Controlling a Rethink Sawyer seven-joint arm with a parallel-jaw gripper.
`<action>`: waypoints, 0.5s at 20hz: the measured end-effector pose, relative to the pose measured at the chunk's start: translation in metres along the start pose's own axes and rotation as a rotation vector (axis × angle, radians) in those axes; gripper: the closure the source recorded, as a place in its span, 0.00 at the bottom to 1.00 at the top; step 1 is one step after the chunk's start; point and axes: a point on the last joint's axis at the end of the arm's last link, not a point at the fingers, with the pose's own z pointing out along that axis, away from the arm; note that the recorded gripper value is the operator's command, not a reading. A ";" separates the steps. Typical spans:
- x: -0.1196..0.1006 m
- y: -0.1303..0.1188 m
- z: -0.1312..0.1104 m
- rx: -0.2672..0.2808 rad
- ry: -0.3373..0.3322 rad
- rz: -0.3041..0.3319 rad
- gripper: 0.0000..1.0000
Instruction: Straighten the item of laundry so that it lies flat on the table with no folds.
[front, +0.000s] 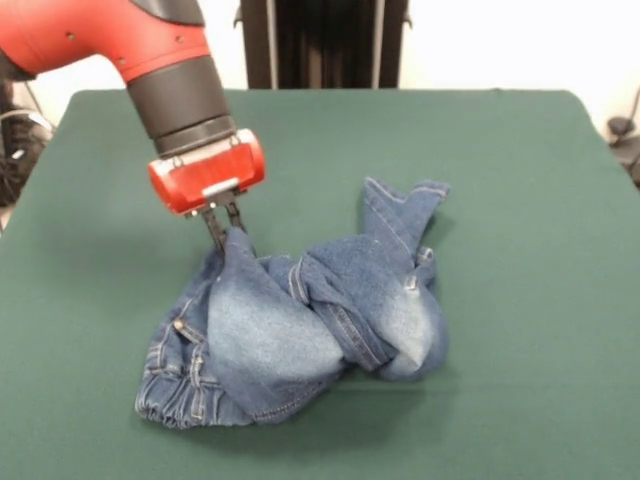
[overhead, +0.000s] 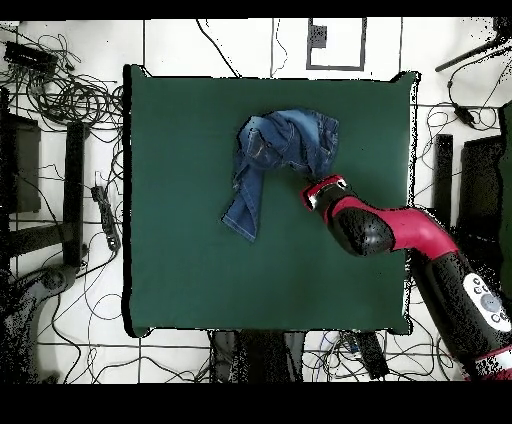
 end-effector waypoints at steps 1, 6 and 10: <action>0.003 -0.005 -0.003 -0.024 0.021 -0.003 1.00; 0.019 -0.029 -0.009 -0.130 0.121 -0.153 1.00; 0.019 -0.036 -0.008 -0.164 0.143 -0.287 1.00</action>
